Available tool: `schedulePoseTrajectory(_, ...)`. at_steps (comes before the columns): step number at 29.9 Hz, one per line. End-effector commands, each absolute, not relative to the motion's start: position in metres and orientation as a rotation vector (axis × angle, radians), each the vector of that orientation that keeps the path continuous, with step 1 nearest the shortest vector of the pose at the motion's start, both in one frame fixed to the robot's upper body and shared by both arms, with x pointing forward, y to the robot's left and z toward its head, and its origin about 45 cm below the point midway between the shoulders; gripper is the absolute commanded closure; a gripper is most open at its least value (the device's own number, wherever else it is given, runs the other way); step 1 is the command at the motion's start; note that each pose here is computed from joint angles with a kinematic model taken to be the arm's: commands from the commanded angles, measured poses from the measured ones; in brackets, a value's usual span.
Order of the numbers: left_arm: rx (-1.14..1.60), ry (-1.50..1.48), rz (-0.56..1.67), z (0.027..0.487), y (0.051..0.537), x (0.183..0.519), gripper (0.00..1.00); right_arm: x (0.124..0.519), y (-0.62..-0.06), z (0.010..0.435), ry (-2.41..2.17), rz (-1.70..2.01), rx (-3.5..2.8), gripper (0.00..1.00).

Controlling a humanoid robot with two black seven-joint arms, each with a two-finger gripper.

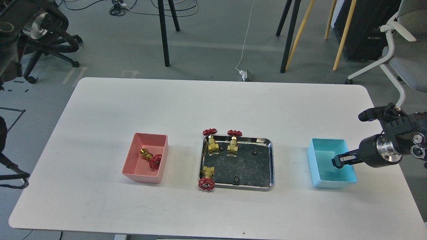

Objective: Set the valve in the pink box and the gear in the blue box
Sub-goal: 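Open the right gripper to drop the gear into the blue box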

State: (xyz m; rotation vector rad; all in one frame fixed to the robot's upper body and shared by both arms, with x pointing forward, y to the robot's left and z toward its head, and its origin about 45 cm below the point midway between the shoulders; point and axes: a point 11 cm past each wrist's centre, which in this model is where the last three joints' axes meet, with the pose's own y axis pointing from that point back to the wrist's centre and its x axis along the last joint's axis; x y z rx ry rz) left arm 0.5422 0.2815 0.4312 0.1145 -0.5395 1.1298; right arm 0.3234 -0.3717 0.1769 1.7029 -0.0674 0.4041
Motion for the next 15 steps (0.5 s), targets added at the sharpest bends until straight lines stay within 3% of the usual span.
schedulePoseTrajectory(1, 0.110, -0.534, 1.115, 0.428, 0.270, 0.543, 0.05, 0.327, -0.370, 0.177, -0.079, 0.408, 1.709, 0.28)
schedulePoseTrajectory(3, 0.113, -0.533, 1.114, 0.426, 0.268, 0.543, 0.05, 0.329, -0.365, 0.178, -0.092, 0.413, 1.727, 0.16)
schedulePoseTrajectory(9, 0.111, -0.525, 1.090, 0.421, 0.251, 0.544, 0.04, 0.349, -0.346, 0.199, -0.175, 0.476, 1.791, 0.11)
schedulePoseTrajectory(15, 0.090, -0.548, 1.116, 0.428, 0.245, 0.546, 0.01, 0.420, -0.306, 0.301, -0.622, 0.566, 2.082, 0.08)
